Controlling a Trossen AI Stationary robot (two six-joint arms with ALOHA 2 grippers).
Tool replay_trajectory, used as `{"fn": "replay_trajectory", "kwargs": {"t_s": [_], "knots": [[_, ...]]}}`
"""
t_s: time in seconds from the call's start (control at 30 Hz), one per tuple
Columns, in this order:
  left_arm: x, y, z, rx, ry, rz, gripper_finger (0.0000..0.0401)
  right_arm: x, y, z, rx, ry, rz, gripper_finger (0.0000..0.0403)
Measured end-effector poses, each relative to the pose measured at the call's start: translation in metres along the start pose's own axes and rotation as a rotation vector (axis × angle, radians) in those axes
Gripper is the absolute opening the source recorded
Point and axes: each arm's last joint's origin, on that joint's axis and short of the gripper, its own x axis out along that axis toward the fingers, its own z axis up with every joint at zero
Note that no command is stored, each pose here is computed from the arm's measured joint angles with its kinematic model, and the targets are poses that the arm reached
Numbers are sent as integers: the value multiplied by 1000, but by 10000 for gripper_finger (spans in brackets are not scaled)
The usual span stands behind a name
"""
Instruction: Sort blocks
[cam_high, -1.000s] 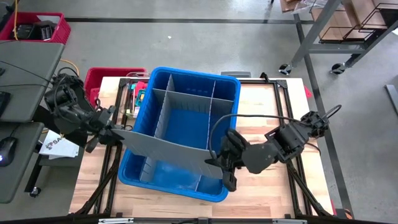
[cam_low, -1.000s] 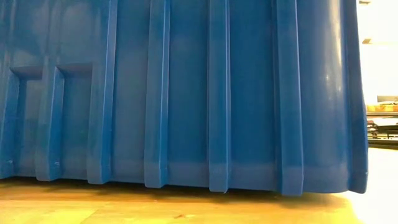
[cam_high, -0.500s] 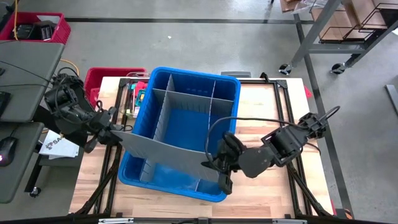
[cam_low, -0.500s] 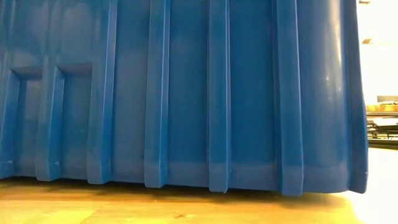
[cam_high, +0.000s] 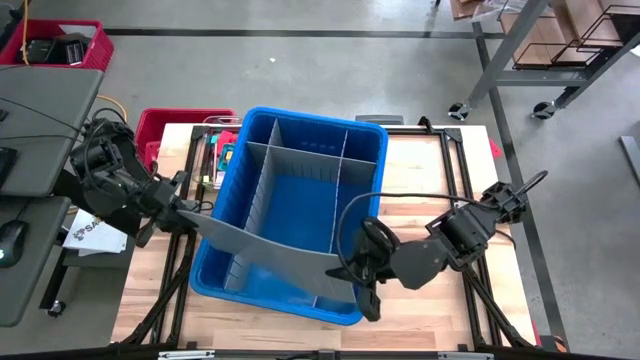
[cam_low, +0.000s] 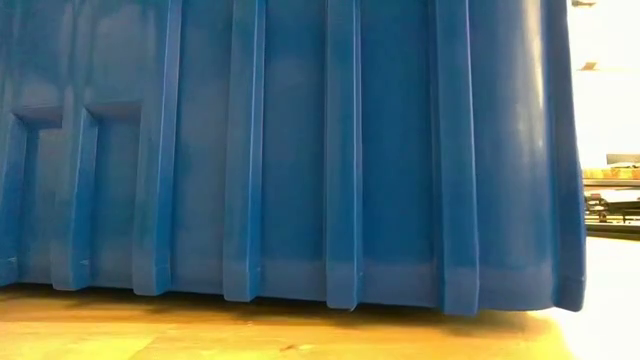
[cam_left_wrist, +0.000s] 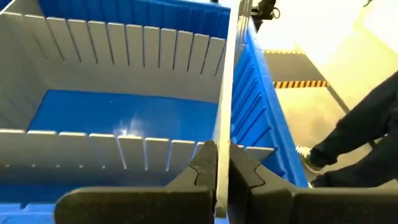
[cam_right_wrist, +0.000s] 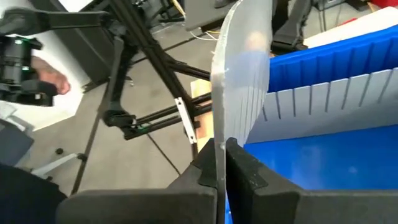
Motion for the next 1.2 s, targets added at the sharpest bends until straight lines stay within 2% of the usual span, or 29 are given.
{"fn": "replay_trajectory", "kwargs": {"t_s": [0.33,0.83,1.2], "knots": [[2,3,-5,2,54,48,0,2,1,2,-12,-25,1,0],[2,2,-6,-26,79,23,0,2,1,2,-15,-29,-5,0],[0,6,-12,-29,143,57,0,5,-2,-1,-19,-32,-58,0]]}}
